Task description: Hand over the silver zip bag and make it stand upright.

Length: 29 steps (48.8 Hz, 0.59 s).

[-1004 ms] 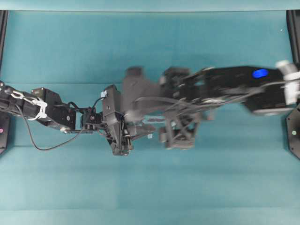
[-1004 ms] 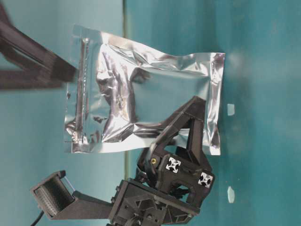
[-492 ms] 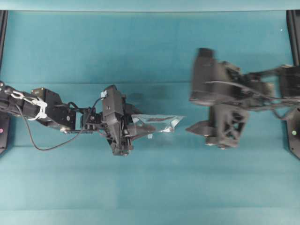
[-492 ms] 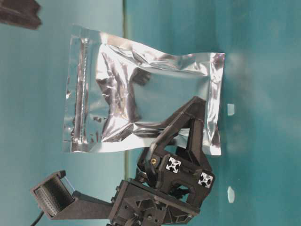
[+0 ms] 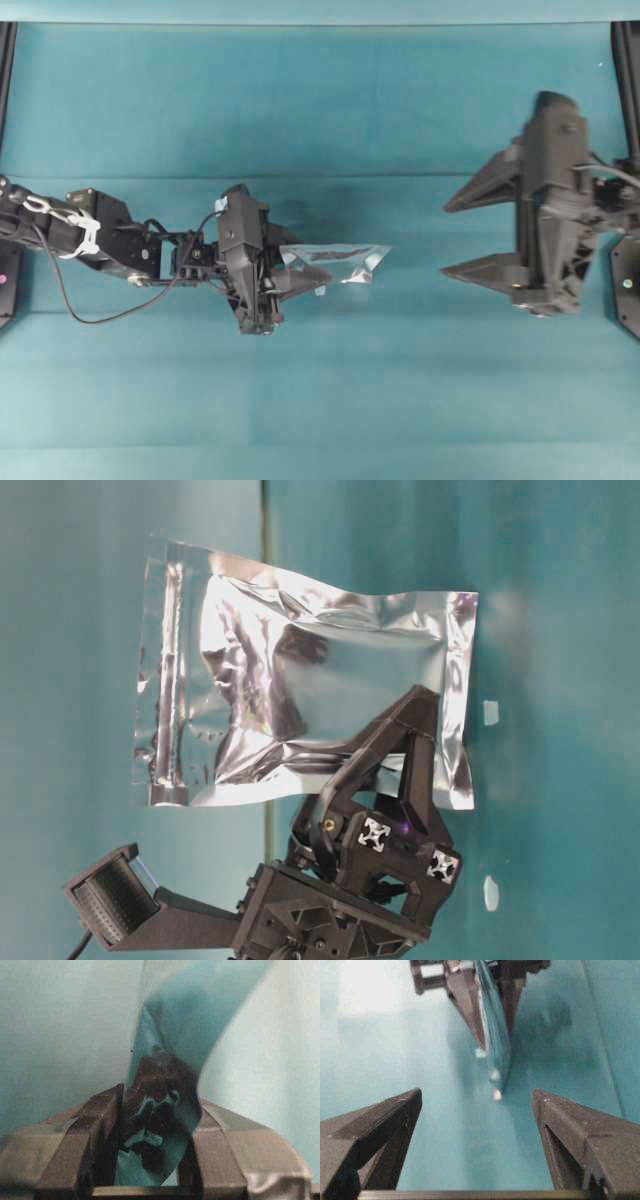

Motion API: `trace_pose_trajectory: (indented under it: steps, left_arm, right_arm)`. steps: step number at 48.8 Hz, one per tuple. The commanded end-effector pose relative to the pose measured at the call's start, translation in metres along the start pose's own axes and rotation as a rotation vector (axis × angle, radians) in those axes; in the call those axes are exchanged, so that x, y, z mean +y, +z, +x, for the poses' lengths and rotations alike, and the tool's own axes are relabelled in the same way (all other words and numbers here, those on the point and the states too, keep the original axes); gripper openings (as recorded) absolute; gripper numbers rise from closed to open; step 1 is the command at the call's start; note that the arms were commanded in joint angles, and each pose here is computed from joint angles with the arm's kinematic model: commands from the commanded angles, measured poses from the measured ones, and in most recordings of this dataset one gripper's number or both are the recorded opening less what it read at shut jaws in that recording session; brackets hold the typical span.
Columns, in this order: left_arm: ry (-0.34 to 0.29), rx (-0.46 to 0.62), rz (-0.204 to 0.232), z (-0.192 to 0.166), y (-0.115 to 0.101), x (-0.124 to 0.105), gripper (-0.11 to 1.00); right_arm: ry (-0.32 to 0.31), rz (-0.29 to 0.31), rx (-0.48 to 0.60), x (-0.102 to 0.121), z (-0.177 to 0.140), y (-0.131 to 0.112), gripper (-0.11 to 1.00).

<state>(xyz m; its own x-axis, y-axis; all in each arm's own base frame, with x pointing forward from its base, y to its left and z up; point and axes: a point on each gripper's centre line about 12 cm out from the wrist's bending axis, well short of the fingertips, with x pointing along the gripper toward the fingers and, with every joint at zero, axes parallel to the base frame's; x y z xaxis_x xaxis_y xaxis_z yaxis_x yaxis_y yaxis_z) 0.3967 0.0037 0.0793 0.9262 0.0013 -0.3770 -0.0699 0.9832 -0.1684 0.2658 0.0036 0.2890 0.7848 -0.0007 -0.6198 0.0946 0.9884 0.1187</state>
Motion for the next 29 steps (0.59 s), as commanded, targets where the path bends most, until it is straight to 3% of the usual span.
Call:
trace_pose_trajectory:
  steps: [1,29]
  left_arm:
    - [-0.015,-0.010,0.008,0.000,0.004,-0.005,0.31]
    - [-0.014,-0.004,0.008,-0.001,0.005,-0.006,0.31]
  right_arm:
    - [0.005,0.009,-0.037,0.000,-0.009,0.002,0.90]
    - [0.028,0.014,-0.137,-0.003,-0.029,-0.016,0.90]
